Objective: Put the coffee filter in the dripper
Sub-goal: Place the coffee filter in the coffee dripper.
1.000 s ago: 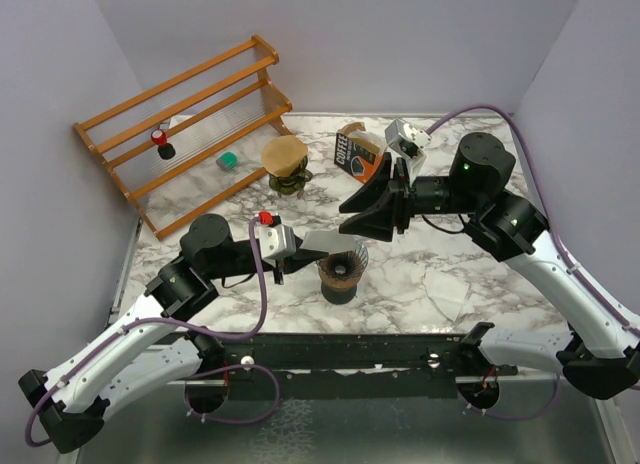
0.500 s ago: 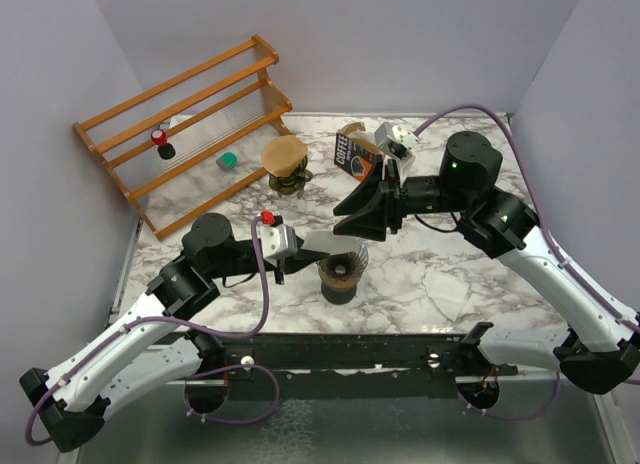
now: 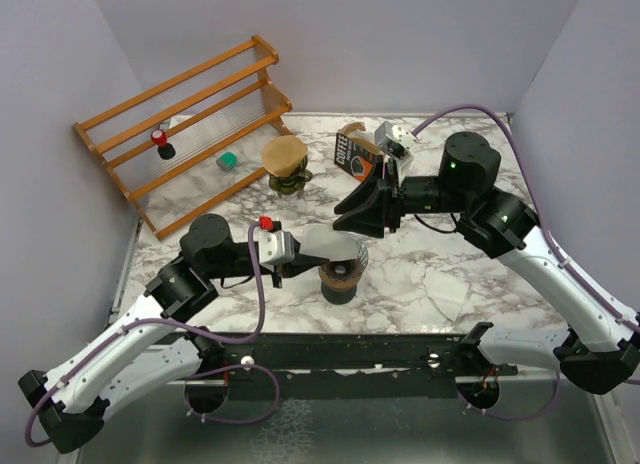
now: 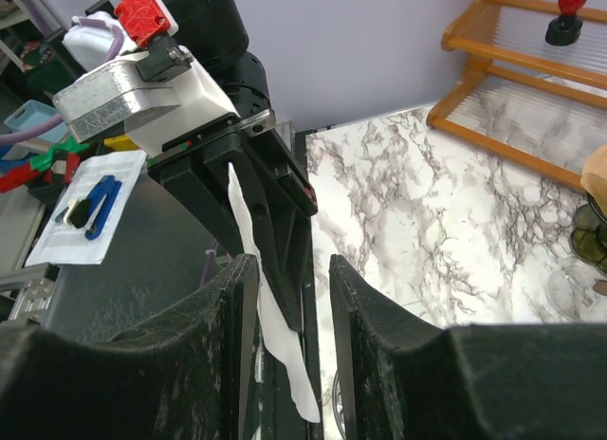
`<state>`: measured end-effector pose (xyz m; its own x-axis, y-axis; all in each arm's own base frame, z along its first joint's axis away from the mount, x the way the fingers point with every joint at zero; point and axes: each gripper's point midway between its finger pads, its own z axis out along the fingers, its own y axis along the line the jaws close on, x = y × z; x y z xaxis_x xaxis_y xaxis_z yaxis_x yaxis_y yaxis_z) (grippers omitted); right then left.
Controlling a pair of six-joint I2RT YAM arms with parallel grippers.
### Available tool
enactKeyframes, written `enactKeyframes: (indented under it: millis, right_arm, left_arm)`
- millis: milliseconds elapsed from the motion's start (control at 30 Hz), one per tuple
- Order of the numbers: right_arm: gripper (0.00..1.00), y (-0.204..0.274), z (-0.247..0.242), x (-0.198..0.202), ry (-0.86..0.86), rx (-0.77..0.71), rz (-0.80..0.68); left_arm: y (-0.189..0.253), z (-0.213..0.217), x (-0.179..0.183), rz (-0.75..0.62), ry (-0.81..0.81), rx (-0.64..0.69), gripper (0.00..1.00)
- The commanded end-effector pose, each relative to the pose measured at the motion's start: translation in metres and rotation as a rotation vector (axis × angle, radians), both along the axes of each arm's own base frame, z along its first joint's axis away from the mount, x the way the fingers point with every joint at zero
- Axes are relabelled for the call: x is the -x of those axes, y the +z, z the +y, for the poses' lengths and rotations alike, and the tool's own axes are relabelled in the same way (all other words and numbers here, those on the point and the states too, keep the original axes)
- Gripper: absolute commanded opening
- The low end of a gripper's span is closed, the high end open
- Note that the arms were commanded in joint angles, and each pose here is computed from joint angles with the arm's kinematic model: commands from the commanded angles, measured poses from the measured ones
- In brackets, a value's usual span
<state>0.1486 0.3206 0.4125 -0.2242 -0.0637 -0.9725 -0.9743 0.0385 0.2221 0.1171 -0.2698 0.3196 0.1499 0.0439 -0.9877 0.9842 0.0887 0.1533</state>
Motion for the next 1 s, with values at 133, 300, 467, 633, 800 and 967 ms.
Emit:
enactKeyframes:
  millis: [133,300,467,633,800,967]
  right_arm:
    - [0.39,0.006,0.001,-0.005,-0.031,-0.009,-0.026]
    - [0.39,0.005,0.003,-0.005,-0.029,-0.008,-0.018]
    - [0.38,0.006,0.003,-0.005,-0.026,-0.012,-0.015]
    - [0.38,0.008,0.000,-0.009,-0.067,-0.008,-0.016]
    - [0.40,0.001,-0.013,-0.031,-0.237,0.019,-0.023]
    - [0.46,-0.014,-0.032,-0.058,-0.452,0.062,-0.006]
  left_arm:
    - [0.003,0.002,0.013,-0.020,-0.067,-0.002,0.00]
    - [0.002,0.003,0.015,-0.019,-0.071,-0.002,0.00]
    - [0.003,0.004,0.015,-0.024,-0.066,-0.002,0.00]
    - [-0.005,0.008,-0.005,-0.040,0.046,-0.037,0.00]
    - [-0.016,0.024,-0.053,-0.136,0.301,-0.088,0.00]
    - [-0.012,0.040,-0.088,-0.308,0.474,-0.114,0.00]
